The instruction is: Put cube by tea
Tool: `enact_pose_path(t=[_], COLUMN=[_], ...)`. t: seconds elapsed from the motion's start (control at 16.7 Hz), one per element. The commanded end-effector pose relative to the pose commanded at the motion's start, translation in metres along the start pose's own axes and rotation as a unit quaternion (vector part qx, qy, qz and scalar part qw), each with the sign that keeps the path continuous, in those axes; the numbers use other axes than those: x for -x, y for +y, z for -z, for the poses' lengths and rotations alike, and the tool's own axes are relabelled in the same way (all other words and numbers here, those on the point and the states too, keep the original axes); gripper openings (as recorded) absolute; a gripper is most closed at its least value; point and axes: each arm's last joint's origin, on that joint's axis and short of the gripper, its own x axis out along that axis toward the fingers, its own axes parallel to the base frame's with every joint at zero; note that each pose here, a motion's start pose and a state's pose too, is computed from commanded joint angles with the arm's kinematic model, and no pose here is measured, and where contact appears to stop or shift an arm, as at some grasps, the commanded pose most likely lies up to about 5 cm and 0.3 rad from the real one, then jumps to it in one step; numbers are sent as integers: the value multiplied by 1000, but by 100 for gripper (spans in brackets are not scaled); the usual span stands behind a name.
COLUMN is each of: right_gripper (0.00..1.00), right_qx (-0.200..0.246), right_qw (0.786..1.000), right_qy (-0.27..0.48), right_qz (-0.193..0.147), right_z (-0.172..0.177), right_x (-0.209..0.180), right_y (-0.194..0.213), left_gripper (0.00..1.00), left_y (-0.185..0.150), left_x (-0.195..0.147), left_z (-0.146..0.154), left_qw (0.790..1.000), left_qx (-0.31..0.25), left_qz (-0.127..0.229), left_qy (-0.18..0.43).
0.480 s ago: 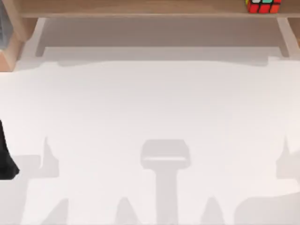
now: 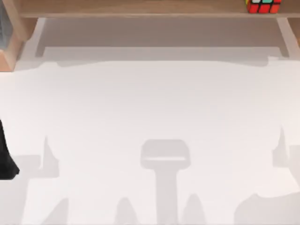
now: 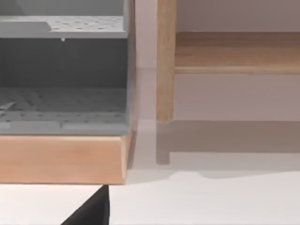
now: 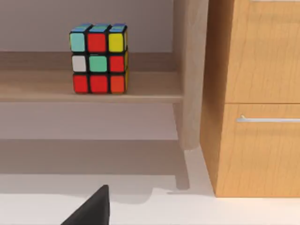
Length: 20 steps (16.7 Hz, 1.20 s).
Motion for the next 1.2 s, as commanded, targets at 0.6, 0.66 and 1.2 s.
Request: enact_pose_path(t=[0.6,0.66,1.2], right_gripper=[100,100,100], right_qx=[3,3,-1], right_qw=[1000,1000,1000], right_qy=[4,5,10], right_qz=[4,4,3], right_z=[-56,-55,7], right_x=[-114,-130,-242], right_y=[26,31,80], left_gripper=[100,100,100], left_y=[0,0,0], left_x=[0,0,0], left_z=[0,0,0], left_qw=[1000,1000,1000], left_qx=[0,0,0], left_qz=[0,0,0], left_qy=[0,0,0])
